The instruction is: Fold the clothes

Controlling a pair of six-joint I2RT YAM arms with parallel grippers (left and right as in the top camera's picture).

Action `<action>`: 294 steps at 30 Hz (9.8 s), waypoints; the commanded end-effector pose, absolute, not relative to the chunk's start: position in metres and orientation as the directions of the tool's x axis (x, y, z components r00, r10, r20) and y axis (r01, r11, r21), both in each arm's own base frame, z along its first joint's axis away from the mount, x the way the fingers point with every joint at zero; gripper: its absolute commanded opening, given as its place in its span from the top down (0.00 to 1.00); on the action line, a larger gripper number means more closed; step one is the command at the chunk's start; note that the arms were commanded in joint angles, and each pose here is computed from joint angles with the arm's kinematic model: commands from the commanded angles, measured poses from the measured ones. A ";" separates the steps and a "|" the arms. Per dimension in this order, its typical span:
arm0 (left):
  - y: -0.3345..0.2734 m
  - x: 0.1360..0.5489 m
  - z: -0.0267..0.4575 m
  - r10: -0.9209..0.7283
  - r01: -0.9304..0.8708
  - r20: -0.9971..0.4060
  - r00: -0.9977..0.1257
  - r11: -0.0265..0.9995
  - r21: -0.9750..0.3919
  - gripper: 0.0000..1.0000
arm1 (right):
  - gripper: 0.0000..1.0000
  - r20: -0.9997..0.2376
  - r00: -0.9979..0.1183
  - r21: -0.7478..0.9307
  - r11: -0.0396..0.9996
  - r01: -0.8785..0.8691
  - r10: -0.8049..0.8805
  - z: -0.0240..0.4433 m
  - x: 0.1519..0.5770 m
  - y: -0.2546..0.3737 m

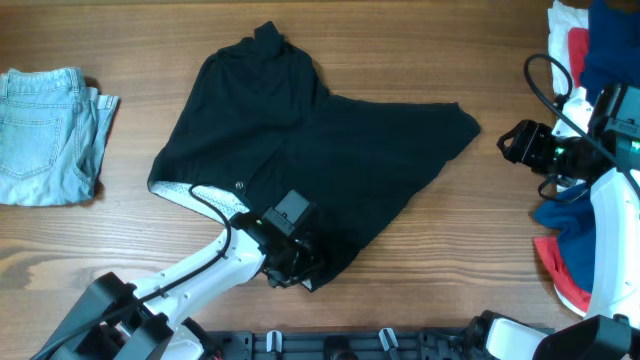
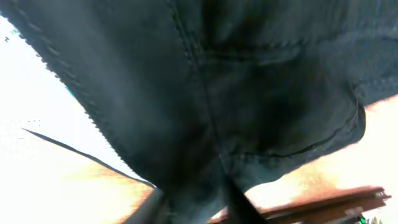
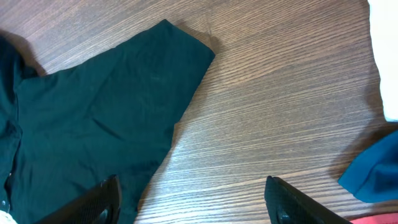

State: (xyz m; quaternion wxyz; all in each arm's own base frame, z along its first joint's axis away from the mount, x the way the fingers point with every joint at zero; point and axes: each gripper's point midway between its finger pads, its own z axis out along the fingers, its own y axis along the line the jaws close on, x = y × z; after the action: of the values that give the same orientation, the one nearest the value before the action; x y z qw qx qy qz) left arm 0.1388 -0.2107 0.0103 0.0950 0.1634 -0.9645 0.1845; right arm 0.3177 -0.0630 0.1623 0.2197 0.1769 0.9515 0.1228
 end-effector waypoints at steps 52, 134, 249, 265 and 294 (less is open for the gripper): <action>0.026 0.199 0.066 -0.778 -0.755 0.055 -0.626 0.588 -0.290 0.96 | 0.96 0.079 -0.990 0.154 0.980 0.126 0.115 0.018 0.317 0.072; -0.048 0.432 0.012 -0.298 -0.144 -0.329 -0.896 0.896 -0.419 0.23 | 0.61 0.043 -0.933 -0.033 0.934 0.357 0.358 0.094 0.268 -0.054; -0.001 0.329 0.009 -0.466 -0.456 -0.127 -0.875 0.884 -0.104 0.96 | 0.96 -0.462 -0.819 0.111 0.939 0.327 0.340 0.066 0.438 0.023; -0.001 0.331 0.009 -0.467 -0.455 -0.134 -0.874 0.884 -0.108 0.96 | 0.38 -0.491 -0.860 0.385 0.920 -0.071 0.139 0.011 0.534 0.119; 0.000 0.332 0.009 -0.463 -0.451 -0.139 -0.875 0.886 -0.109 0.92 | 0.71 -0.177 -0.939 -0.203 0.922 0.329 0.296 0.044 0.366 -0.032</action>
State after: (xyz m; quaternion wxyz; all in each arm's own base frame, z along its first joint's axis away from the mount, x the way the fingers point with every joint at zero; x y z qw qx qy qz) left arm 0.3325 -0.0043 0.0123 -0.0794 0.2312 -0.9686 0.0442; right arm 0.3619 -0.0227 0.0449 0.0618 0.1533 0.9815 -0.0971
